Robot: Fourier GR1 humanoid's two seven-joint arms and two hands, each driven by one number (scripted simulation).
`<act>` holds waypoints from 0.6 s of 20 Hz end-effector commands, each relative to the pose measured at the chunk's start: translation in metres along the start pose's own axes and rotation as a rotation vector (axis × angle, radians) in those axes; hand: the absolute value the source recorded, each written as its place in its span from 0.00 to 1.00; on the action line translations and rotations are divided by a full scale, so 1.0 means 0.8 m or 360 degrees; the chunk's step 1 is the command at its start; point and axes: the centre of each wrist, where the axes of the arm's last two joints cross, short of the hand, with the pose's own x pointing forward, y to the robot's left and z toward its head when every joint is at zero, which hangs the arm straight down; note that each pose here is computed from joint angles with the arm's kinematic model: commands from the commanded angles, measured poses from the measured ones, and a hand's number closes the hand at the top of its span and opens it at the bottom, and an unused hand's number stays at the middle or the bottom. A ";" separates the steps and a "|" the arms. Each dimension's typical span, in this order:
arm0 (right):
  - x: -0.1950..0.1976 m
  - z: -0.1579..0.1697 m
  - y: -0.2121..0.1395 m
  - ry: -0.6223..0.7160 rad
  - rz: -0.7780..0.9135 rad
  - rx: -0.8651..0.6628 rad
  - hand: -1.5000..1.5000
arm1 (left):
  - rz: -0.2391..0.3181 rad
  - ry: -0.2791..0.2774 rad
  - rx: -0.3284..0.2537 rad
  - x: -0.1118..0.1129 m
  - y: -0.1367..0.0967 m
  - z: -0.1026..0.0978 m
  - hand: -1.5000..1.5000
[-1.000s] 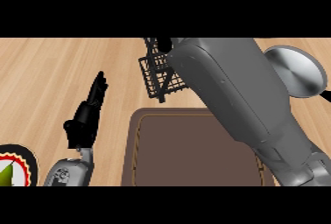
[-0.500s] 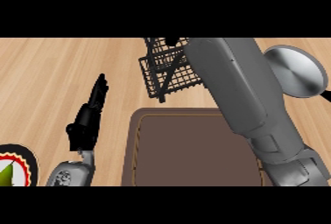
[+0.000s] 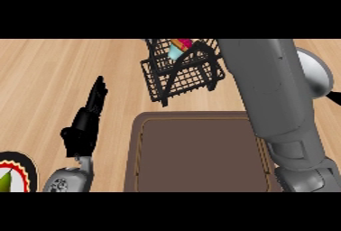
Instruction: Pick the cupcake from the tray and place it in the tiered basket
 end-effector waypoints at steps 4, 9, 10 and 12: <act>-0.068 -0.022 -0.096 0.0250 -0.0319 -0.0243 0.00 | 0.0012 0.0020 0.0013 -0.007 0.011 0.016 0.50; -0.147 0.004 -0.157 0.0276 -0.0500 -0.0266 0.00 | 0.0000 0.0028 0.0070 -0.014 0.014 0.012 0.50; -0.167 0.019 -0.162 0.0239 -0.0493 -0.0258 0.00 | 0.0004 0.0019 0.0058 0.000 0.021 0.007 0.50; -0.200 0.042 -0.178 0.0249 -0.0465 -0.0246 0.00 | -0.0019 0.0014 0.0068 -0.019 0.008 0.012 0.50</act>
